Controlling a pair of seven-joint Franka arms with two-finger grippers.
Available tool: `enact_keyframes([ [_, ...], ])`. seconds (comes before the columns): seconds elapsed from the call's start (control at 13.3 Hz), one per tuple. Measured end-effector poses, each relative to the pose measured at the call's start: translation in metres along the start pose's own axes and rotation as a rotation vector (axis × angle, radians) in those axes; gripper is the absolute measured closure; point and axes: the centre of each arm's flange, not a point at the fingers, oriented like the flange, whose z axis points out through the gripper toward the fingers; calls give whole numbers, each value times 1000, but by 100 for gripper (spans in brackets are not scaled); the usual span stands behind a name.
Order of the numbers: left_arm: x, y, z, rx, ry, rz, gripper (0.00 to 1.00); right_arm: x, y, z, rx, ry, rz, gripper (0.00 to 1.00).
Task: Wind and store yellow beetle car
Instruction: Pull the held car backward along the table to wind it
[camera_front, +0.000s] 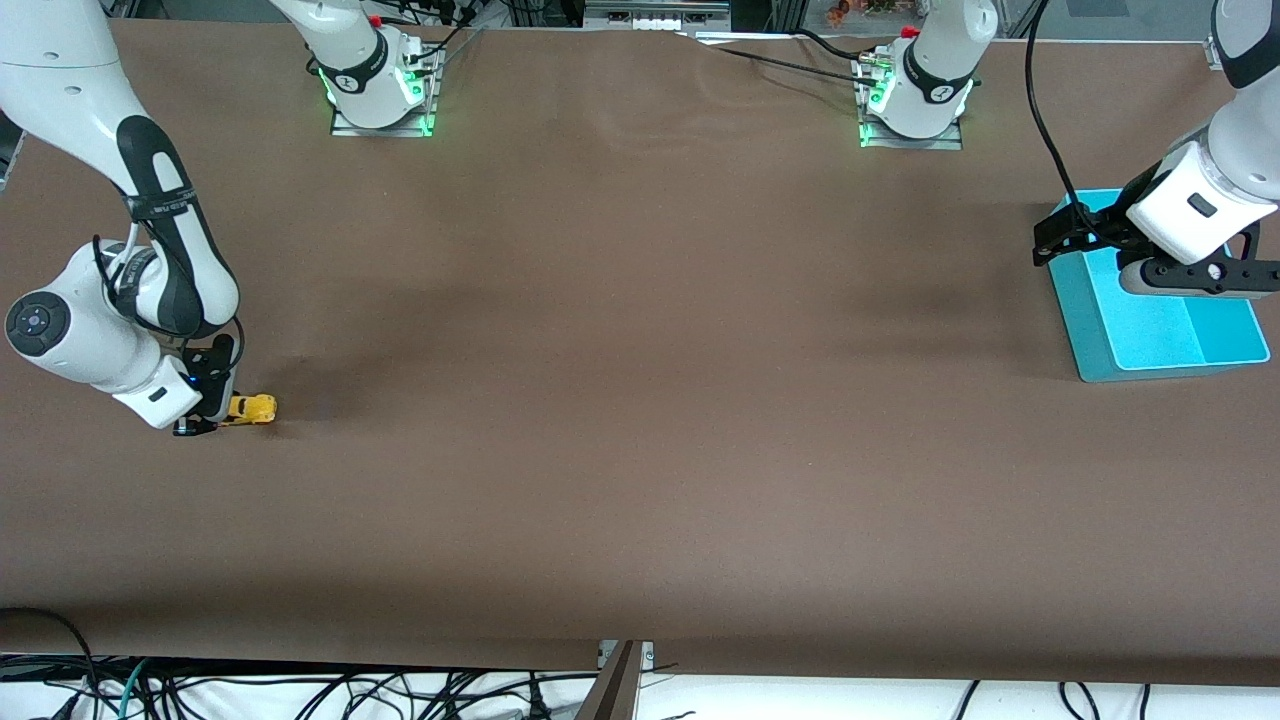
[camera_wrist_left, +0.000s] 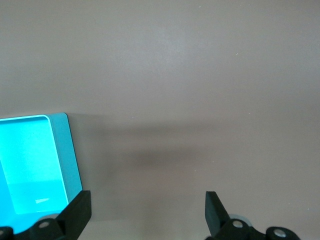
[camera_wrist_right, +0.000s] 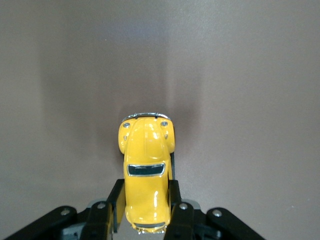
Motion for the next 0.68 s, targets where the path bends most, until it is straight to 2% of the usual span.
enact_keyframes([
  [0.3, 0, 0, 0, 0, 0, 0, 0, 0, 0, 0, 0, 0, 0, 61],
  [0.45, 0, 0, 0, 0, 0, 0, 0, 4, -2, 14, 17, 5, -6, 46],
  [0.68, 0, 0, 0, 0, 0, 0, 0, 14, 0, 26, 27, 15, -20, 12],
])
